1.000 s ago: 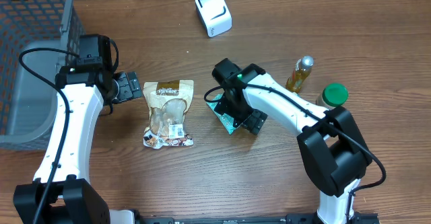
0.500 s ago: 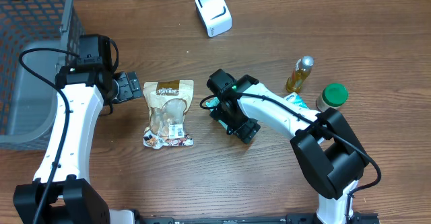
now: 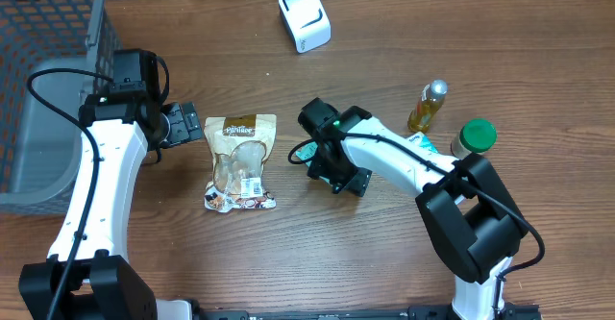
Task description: Scan the item barcode
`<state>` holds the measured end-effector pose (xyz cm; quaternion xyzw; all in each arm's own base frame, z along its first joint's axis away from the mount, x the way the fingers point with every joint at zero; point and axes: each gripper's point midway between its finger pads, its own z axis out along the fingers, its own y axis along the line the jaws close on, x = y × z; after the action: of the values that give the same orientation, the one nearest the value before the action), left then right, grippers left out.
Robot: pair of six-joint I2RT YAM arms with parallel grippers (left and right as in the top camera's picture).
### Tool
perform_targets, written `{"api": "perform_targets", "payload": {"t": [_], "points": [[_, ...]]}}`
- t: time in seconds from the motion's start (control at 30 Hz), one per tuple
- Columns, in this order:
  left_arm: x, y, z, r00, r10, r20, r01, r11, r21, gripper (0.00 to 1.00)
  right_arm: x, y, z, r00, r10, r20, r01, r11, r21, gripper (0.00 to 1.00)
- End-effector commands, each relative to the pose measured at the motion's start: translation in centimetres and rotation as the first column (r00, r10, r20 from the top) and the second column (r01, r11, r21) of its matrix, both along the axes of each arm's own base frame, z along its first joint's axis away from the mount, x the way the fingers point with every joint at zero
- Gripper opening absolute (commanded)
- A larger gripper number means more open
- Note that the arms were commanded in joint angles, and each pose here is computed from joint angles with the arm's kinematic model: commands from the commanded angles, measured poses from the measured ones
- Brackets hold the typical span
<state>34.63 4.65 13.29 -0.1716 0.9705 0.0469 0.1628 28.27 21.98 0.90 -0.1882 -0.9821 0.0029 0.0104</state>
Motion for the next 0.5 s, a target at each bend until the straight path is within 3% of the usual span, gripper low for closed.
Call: {"api": "perform_targets", "payload": {"t": [0.0, 0.1, 0.3, 0.47], "points": [[0.3, 0.2, 0.7, 1.0, -0.007, 0.018, 0.007, 1.0, 0.017, 1.0, 0.9, -1.9, -0.2, 0.996, 0.089, 0.002, -0.089, 0.996, -0.031, 0.73], [0.3, 0.2, 0.7, 1.0, -0.007, 0.018, 0.007, 1.0, 0.017, 0.99, 1.6, -2.2, 0.2, 0.998, 0.059, -0.01, -0.059, 0.998, 0.02, 0.75], [0.3, 0.2, 0.7, 1.0, -0.007, 0.018, 0.007, 1.0, 0.017, 1.0, 3.3, -1.6, 2.6, 0.988, 0.152, 0.0, -0.148, 0.967, 0.206, 0.78], [0.3, 0.2, 0.7, 1.0, -0.007, 0.018, 0.007, 1.0, 0.017, 0.99, 4.3, -3.2, 3.0, 0.992, 0.122, 0.011, -0.122, 0.97, 0.211, 0.78]]}}
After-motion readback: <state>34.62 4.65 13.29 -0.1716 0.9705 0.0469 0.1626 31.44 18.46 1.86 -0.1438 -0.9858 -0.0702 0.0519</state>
